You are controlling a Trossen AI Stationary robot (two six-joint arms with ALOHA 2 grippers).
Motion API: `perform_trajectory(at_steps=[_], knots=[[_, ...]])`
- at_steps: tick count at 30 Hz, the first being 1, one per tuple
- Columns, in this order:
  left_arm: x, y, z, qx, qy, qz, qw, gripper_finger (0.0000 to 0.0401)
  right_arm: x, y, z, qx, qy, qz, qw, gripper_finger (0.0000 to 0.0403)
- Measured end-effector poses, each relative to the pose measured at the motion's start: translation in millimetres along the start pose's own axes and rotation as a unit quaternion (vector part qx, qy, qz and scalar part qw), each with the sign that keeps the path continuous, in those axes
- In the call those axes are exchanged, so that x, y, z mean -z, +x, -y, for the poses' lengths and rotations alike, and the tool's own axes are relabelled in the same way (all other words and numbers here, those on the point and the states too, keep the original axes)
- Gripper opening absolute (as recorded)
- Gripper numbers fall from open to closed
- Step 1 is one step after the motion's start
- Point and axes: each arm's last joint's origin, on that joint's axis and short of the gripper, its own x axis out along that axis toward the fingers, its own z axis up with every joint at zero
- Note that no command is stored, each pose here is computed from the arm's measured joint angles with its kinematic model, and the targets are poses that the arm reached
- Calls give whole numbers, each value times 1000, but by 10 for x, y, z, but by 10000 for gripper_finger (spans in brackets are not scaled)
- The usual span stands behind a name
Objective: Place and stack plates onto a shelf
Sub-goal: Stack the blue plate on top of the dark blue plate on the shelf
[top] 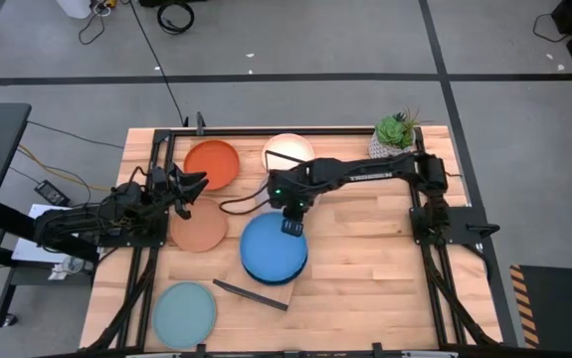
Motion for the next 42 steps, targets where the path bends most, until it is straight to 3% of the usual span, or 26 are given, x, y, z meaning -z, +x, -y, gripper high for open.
perform_trajectory(at_steps=[5,9,17,23,28,32,36,42], knots=[[-1,0,0,0,0,0,1000,142,-1,14,29,-6,-4,-7,1000,102],[-2,0,0,0,0,1,1000,142,32,-151,13,-4,-1,-2,1000,119],[-1,0,0,0,0,1,1000,142,265,-399,-196,89,-18,-19,996,121],[2,0,-1,0,0,-1,1000,142,612,-237,-447,137,-45,-5,989,121],[4,0,-1,-1,1,-2,1000,142,926,69,-586,69,-52,23,996,121],[4,0,-2,-1,1,-2,1000,142,1061,279,-652,21,-25,21,999,120],[4,0,-1,-1,1,-2,1000,142,1108,353,-676,26,-20,15,999,120],[1,0,0,0,3,0,1000,142,1007,327,-725,-5,-22,59,998,120]])
